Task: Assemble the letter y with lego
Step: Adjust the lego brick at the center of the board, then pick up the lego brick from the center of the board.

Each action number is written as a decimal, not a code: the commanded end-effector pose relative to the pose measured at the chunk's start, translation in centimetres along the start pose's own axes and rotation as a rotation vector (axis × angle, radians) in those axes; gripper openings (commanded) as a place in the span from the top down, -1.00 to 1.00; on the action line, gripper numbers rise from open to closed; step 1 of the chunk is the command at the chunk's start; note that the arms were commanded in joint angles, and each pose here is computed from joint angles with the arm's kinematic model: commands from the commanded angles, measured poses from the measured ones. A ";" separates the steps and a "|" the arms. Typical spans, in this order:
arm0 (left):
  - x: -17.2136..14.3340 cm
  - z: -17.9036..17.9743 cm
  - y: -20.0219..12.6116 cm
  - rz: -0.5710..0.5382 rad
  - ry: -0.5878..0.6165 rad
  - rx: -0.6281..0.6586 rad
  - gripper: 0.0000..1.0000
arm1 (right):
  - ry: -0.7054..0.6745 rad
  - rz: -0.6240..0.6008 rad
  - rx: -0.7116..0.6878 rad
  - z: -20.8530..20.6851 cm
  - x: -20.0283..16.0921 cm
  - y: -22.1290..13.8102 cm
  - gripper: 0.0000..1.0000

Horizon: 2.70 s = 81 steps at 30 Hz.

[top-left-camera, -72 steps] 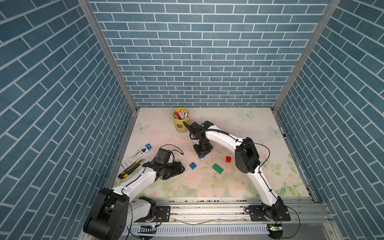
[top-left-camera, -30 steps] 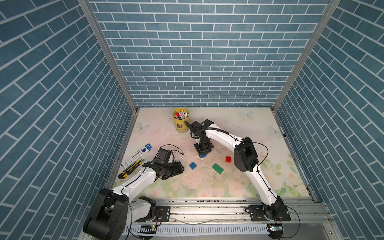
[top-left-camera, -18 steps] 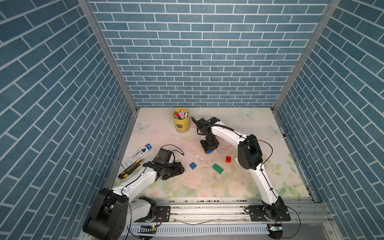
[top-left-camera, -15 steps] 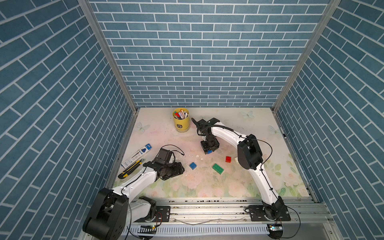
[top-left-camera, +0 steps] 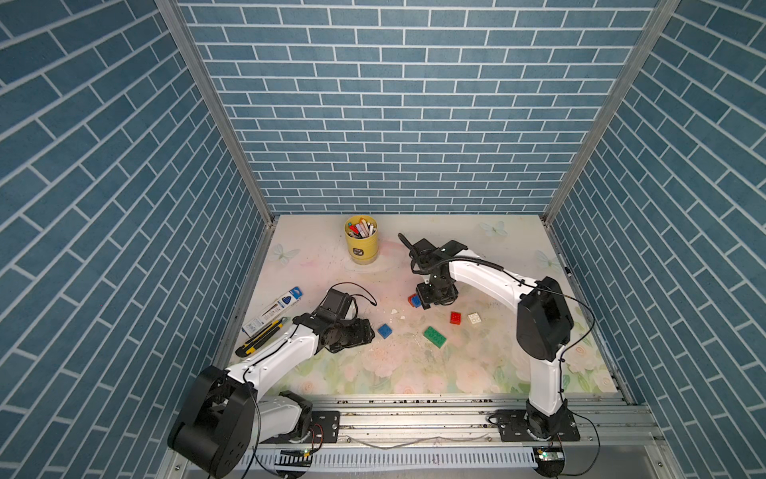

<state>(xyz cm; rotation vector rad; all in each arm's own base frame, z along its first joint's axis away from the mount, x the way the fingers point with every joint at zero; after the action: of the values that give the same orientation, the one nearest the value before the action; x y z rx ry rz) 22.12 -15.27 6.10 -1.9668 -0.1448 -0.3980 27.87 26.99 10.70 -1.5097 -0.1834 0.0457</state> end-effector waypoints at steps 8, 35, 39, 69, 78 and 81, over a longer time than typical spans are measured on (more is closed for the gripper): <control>0.6 -1.6 0.8 0.034 0.075 0.016 -0.54 | 0.096 -0.028 0.069 0.4 -6.8 2.3 -0.37; -0.3 -1.6 1.8 0.060 0.085 0.035 -0.53 | 0.167 0.028 -0.135 -4.7 -9.4 7.1 -0.16; -0.3 -1.7 1.8 0.059 0.089 0.035 -0.53 | 0.160 0.021 -0.146 -5.0 -8.9 7.0 -0.10; 2.0 -9.4 0.8 0.012 0.302 -0.073 -0.53 | 0.382 -0.035 0.033 -6.7 -3.3 2.5 -0.24; 1.3 -10.5 1.6 0.041 0.361 -0.065 -0.53 | 0.424 -0.004 0.034 -6.7 -1.7 4.7 -0.12; 1.1 -10.4 1.7 0.050 0.364 -0.059 -0.53 | 0.436 -0.003 0.015 -7.0 -1.3 5.2 -0.06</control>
<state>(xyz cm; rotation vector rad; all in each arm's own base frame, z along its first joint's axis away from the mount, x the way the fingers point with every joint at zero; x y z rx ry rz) 21.29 -25.46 8.57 -1.9431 0.1394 -0.7040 27.22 19.99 4.95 -1.4744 0.1347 -0.2437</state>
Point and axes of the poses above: each gripper's point midway between its finger pads, its own y axis out along the fingers, its own z axis along the line the jaws close on, x = y × z, the point moved 1 cm from there along -y, back along the fingers, and after that the axes turned 14 degrees about y, right-handed, at the moved point
